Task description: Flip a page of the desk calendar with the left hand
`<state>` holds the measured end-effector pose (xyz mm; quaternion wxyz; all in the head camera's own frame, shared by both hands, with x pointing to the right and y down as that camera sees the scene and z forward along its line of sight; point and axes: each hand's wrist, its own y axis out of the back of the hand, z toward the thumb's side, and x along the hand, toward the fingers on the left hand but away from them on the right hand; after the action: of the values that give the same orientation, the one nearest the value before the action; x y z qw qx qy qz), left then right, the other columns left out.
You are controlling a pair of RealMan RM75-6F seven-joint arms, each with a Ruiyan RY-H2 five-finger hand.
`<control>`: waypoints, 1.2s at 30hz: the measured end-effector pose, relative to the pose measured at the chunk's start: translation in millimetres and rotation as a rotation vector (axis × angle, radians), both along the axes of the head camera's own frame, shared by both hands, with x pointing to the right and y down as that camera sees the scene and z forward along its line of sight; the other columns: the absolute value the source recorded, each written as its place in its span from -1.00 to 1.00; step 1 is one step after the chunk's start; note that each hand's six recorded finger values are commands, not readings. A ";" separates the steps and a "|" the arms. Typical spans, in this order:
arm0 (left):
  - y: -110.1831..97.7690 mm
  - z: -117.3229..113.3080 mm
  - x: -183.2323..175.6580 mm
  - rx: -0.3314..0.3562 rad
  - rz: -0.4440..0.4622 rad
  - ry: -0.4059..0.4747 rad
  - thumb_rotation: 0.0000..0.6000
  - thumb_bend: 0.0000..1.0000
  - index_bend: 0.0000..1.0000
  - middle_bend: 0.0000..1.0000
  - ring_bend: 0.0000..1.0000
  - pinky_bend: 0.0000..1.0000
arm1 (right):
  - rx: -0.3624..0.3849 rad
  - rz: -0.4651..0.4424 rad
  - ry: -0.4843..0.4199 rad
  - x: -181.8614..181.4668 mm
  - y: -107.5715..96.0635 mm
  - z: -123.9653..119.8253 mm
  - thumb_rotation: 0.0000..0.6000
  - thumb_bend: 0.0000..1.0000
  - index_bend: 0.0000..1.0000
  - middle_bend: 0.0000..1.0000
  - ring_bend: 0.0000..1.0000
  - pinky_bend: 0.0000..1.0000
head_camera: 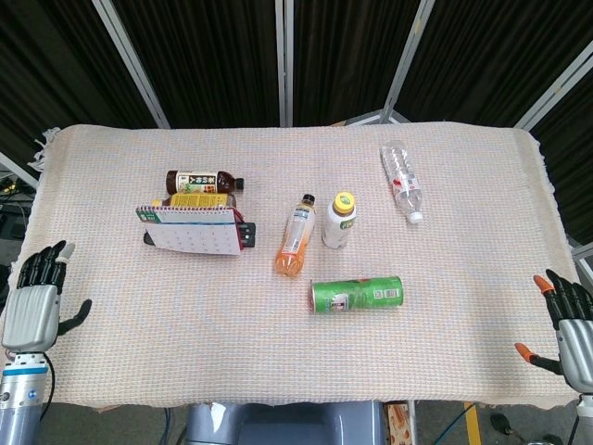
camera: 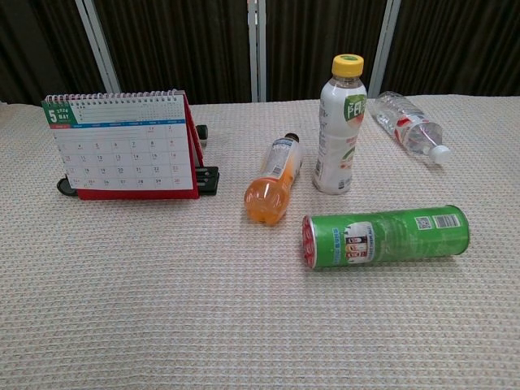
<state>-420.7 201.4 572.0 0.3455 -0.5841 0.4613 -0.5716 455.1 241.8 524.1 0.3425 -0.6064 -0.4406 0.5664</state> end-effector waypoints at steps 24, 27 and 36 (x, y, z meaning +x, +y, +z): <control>-22.9 103.3 57.0 -0.483 -0.229 0.316 1.00 0.31 -1.00 0.24 0.19 0.08 | 0.019 0.015 -0.002 5.3 -6.2 -4.5 1.00 -1.00 -0.99 -1.00 -1.00 -1.00; -26.3 111.9 62.7 -0.499 -0.228 0.313 1.00 0.31 -1.00 0.24 0.19 0.08 | 0.020 0.017 -0.005 5.6 -6.7 -4.9 1.00 -1.00 -0.99 -1.00 -1.00 -1.00; -32.4 123.5 69.9 -0.509 -0.228 0.303 1.00 0.31 -1.00 0.24 0.19 0.08 | 0.011 0.022 -0.004 7.2 -6.6 -3.1 1.00 -1.00 -0.99 -1.00 -1.00 -1.00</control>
<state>-350.8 169.0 695.5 0.0493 -0.6746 0.4122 -0.6103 462.3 235.2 521.0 0.3387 -0.6007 -0.4513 0.5664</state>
